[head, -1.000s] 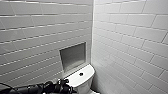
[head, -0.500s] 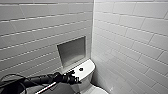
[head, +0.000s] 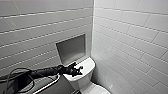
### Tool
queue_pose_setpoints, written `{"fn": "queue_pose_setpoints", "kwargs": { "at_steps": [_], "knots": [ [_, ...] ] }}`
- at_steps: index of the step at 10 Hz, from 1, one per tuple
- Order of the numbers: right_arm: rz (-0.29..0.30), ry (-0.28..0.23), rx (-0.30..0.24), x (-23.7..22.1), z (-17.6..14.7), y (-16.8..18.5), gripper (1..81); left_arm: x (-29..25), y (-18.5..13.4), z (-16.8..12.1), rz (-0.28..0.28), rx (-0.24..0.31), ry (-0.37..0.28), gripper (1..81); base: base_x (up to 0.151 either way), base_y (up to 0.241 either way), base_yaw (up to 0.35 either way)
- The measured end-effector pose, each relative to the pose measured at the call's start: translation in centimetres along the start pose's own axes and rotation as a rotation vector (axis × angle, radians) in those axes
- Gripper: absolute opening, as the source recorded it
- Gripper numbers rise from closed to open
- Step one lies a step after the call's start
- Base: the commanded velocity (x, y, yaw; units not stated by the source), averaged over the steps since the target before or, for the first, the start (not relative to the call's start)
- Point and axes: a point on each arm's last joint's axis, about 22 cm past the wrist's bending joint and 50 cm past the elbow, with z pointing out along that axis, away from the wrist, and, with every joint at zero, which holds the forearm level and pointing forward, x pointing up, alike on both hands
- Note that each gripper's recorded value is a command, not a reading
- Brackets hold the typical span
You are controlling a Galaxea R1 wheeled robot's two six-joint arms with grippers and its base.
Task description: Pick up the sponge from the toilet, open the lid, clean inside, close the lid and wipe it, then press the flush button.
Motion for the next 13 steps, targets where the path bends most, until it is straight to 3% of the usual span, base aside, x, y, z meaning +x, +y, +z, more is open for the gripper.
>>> {"fn": "queue_pose_setpoints", "kwargs": {
  "at_steps": [7, 10, 13],
  "knots": [
    [0.003, 0.004, 0.003, 0.4, 0.1, -0.2, 1.0, 7.4, -1.3, 1.3, -0.037, 0.081, 0.107, 1.0, 0.000, 0.000, 0.000],
    [0.031, -0.027, 0.008, -1.1, 0.8, -0.6, 1.0, 10.3, -1.2, 2.8, -0.039, 0.092, 0.126, 1.0, 0.000, 0.000, 0.000],
    [0.059, -0.056, -0.008, -1.9, 0.8, 0.0, 1.0, 10.5, -4.1, 4.9, -0.076, 0.119, 0.110, 1.0, 0.000, 0.000, 0.000]
  ]
}}
